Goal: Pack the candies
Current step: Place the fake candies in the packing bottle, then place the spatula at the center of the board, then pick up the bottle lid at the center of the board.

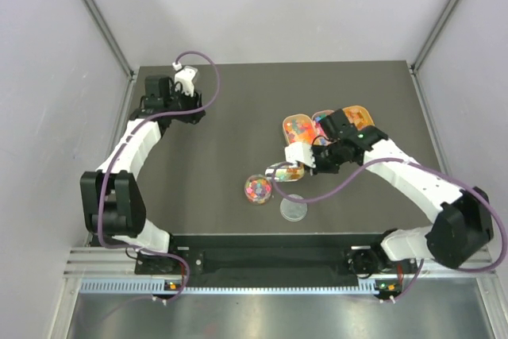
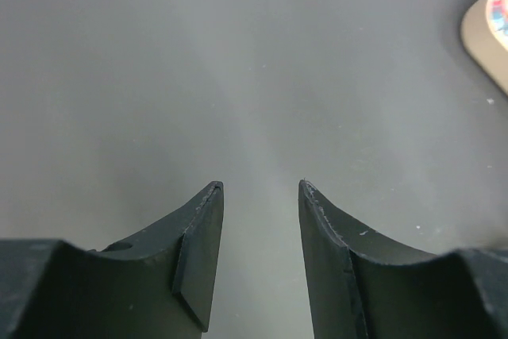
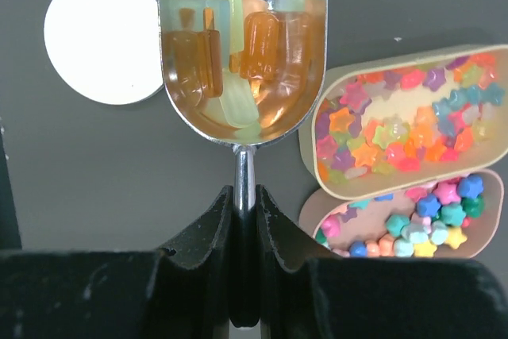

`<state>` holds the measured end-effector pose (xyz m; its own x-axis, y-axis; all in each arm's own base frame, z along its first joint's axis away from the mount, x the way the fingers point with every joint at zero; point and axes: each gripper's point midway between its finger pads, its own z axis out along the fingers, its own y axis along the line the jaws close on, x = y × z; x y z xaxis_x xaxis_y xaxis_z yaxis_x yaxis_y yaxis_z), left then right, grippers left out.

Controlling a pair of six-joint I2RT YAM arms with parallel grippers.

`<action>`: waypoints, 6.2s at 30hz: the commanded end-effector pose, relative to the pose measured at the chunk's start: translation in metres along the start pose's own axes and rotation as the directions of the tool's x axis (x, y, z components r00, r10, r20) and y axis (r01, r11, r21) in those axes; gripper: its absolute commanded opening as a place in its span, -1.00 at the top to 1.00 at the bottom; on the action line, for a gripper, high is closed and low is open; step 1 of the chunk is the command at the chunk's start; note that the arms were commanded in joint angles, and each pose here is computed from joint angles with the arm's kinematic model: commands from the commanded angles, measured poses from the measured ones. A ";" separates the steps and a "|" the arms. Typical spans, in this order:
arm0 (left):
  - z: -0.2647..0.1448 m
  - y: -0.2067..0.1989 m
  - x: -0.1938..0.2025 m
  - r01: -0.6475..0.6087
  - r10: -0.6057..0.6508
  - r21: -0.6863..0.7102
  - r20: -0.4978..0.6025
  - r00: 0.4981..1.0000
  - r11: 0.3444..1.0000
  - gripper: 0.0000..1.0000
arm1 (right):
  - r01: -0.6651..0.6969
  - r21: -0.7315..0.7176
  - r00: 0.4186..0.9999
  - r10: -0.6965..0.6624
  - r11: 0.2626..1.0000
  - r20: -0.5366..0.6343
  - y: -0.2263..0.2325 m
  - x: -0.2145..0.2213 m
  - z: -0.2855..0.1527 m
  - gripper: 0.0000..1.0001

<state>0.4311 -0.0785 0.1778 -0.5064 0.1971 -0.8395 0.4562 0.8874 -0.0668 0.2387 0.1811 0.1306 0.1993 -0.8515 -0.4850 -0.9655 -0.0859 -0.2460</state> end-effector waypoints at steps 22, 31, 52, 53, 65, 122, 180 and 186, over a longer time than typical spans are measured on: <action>-0.032 0.008 0.001 0.027 -0.024 -0.015 0.128 0.991 1.000 0.03 | 0.345 -0.071 0.880 -0.349 0.936 -0.323 -0.031 -0.033 0.003 1.00; -0.031 0.008 0.007 0.053 -0.052 -0.003 0.143 0.988 0.999 0.03 | 0.379 -0.064 0.843 -0.373 0.923 -0.388 -0.042 -0.039 -0.008 1.00; -0.007 0.013 0.003 0.082 -0.087 0.059 0.103 0.991 0.995 0.02 | -0.403 0.449 0.840 0.517 0.798 -0.164 -0.062 0.096 -0.062 1.00; -0.006 0.014 0.004 0.082 -0.087 0.057 0.091 0.992 0.995 0.00 | -0.502 0.501 0.782 0.617 0.705 -0.086 -0.064 0.112 -0.073 1.00; 0.012 0.020 0.005 0.145 -0.147 0.071 0.015 0.989 0.987 -0.01 | -0.704 0.709 0.353 0.887 0.043 0.297 -0.053 0.241 -0.116 1.00; -0.048 0.045 0.093 0.431 -0.456 -0.215 -0.086 0.886 0.877 -0.96 | 0.602 -0.188 0.777 -0.517 0.776 0.359 0.051 -0.040 0.082 -0.93; -0.011 0.051 0.077 0.462 -0.473 -0.125 -0.075 0.878 0.878 -0.85 | 0.538 -0.172 0.840 -0.507 0.825 0.194 -0.010 -0.074 0.015 -0.38; -0.015 0.049 0.074 0.440 -0.450 -0.111 -0.087 0.889 0.891 -0.85 | 0.552 -0.218 0.831 -0.506 0.805 0.232 -0.017 -0.095 0.048 -0.37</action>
<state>0.3890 -0.0119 0.0950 -0.7718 -0.2114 -0.5997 0.0417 0.9243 -0.3795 0.2444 0.2603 0.1442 0.7038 -0.5677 -0.4271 -0.7035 -0.6404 -0.3081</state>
